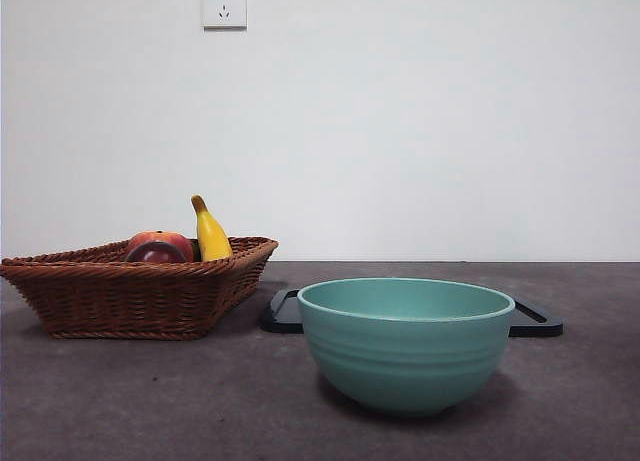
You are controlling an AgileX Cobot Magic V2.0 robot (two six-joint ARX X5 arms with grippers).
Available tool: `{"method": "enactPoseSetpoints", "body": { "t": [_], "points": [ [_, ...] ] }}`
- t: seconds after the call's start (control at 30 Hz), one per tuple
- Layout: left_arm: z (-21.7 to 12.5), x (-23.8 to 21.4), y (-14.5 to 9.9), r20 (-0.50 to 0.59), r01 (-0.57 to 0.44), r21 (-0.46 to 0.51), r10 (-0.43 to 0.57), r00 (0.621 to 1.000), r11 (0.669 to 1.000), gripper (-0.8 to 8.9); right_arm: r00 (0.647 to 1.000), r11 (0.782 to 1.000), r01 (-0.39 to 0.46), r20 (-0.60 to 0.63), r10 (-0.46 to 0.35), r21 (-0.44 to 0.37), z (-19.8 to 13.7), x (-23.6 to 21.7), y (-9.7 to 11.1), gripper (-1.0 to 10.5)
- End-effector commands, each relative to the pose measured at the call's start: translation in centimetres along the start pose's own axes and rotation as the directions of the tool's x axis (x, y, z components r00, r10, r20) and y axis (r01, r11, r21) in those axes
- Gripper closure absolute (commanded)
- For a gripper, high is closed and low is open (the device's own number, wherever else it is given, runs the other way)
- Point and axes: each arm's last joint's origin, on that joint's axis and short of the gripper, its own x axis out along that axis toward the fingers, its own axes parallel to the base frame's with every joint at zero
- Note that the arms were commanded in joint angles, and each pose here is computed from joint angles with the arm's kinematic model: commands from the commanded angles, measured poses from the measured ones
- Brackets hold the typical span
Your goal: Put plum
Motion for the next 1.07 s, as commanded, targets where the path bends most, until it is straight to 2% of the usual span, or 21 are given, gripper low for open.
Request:
{"method": "enactPoseSetpoints", "body": {
  "t": [0.03,0.4,0.47,0.53,0.63,0.7,0.8,0.87,0.93,1.07],
  "points": [
    [-0.8,0.2,0.0,-0.029,-0.002,-0.008,0.002,1.0,1.0,8.07,1.0,1.0,-0.008,0.018,0.009,-0.022,0.4,-0.2,0.2,9.4],
    [-0.8,0.2,0.0,-0.029,-0.002,-0.008,0.002,1.0,1.0,8.07,1.0,1.0,-0.008,0.018,0.009,-0.023,0.4,-0.2,0.2,9.4],
    [-0.8,0.2,0.0,-0.029,-0.002,-0.008,0.002,1.0,1.0,8.07,1.0,0.998,0.0,0.021,0.001,-0.069,0.4,-0.2,0.2,9.4],
    [-0.8,0.2,0.0,-0.029,-0.002,-0.008,0.002,1.0,1.0,8.07,0.998,0.992,0.058,0.044,-0.053,-0.116,0.5,-0.3,0.0,9.4],
    [-0.8,0.2,0.0,-0.029,-0.002,-0.007,0.002,1.0,1.0,8.07,0.974,0.975,0.181,0.16,-0.16,-0.129,1.0,-0.9,-0.8,9.4],
    [-0.8,0.2,0.0,-0.029,-0.002,-0.008,0.002,1.0,1.0,8.07,0.946,0.966,0.231,0.26,-0.195,-0.116,1.2,-1.4,-1.4,9.4],
    [-0.8,0.2,0.0,-0.029,-0.002,-0.007,0.002,1.0,1.0,8.07,0.877,0.941,0.327,0.398,-0.269,-0.084,0.8,-2.1,-2.7,9.4],
    [-0.8,0.2,0.0,-0.029,-0.002,-0.008,0.002,1.0,1.0,8.07,0.825,0.918,0.392,0.466,-0.318,-0.068,0.1,-2.3,-3.5,9.4],
    [-0.8,0.2,0.0,-0.029,-0.002,-0.007,0.002,1.0,1.0,8.07,0.761,0.882,0.469,0.525,-0.38,-0.042,-0.9,-2.3,-4.4,9.4],
    [-0.8,0.2,0.0,-0.029,-0.002,-0.008,0.002,1.0,1.0,8.07,0.65,0.826,0.563,0.602,-0.464,0.029,-3.5,-1.9,-5.8,9.4]
  ]
}}
